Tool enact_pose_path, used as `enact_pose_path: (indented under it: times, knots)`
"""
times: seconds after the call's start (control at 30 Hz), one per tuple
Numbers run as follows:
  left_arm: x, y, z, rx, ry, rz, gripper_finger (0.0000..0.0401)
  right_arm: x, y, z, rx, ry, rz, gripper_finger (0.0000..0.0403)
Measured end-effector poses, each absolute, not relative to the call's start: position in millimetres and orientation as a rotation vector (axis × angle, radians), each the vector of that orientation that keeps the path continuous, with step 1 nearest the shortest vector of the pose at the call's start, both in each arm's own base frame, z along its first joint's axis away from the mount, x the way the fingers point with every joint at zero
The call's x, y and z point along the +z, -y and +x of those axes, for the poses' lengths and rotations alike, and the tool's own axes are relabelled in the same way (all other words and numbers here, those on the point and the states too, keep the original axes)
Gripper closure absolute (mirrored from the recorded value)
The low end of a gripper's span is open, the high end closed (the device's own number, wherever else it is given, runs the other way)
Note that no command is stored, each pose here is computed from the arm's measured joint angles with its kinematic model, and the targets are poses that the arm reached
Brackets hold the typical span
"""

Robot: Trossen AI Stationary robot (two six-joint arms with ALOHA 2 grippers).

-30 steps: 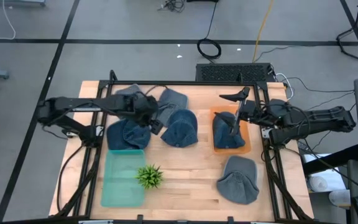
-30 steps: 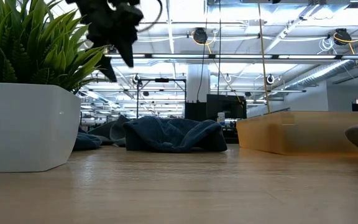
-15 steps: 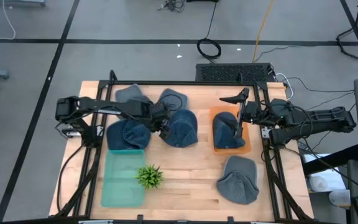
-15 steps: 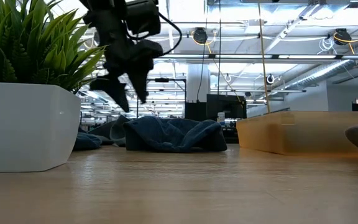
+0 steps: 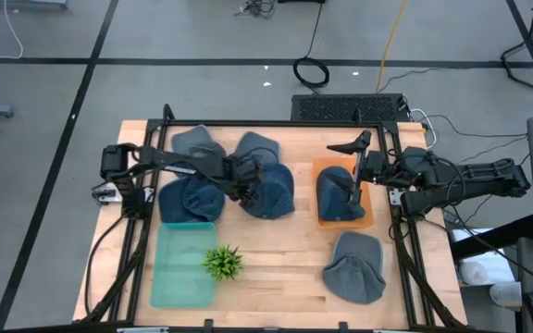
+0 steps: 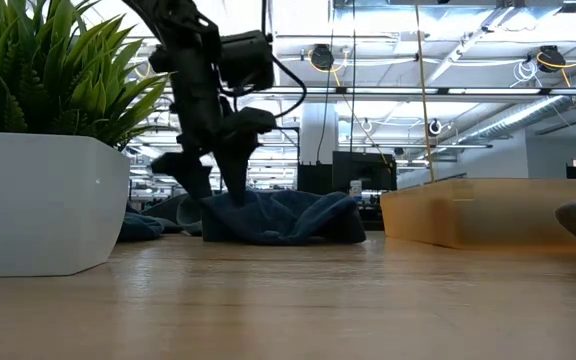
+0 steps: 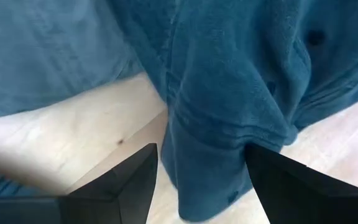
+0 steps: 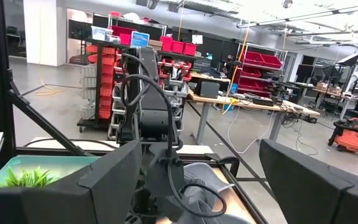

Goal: Pick & Place hat
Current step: Put the right blue cap into the orange bin

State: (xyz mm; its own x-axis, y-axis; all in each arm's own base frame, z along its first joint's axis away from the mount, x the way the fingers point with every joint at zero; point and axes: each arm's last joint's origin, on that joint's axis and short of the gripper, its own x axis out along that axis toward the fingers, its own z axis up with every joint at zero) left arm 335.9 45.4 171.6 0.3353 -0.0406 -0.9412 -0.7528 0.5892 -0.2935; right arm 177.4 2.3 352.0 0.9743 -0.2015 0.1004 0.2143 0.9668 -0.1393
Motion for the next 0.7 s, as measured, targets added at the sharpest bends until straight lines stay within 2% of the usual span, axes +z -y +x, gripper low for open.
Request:
enact_pose_path:
  times: [0.1, 0.2, 0.43, 0.57, 0.7]
  knots:
    - [169.2, -44.9, 339.1, 0.507, -1.147, -0.857, 0.0153, 351.9, -2.3, 177.4, -0.211, 0.085, -0.151, 0.0090]
    - [169.2, -44.1, 339.1, 0.495, -1.152, -0.859, 0.0181, 352.0, -2.3, 177.4, -0.212, 0.086, -0.151, 0.0090]
    - [169.1, -41.4, 339.2, 0.456, -1.167, -0.811, 0.0308, 350.2, -2.3, 177.6, -0.210, 0.069, -0.149, 0.0090]
    - [169.3, -38.6, 339.4, 0.366, -1.191, -0.777, 0.0382, 350.4, -2.2, 177.6, -0.211, 0.071, -0.143, 0.0090]
    - [169.5, -37.7, 339.4, 0.321, -1.201, -0.772, 0.0385, 350.8, -2.2, 177.0, -0.212, 0.072, -0.160, 0.0090]
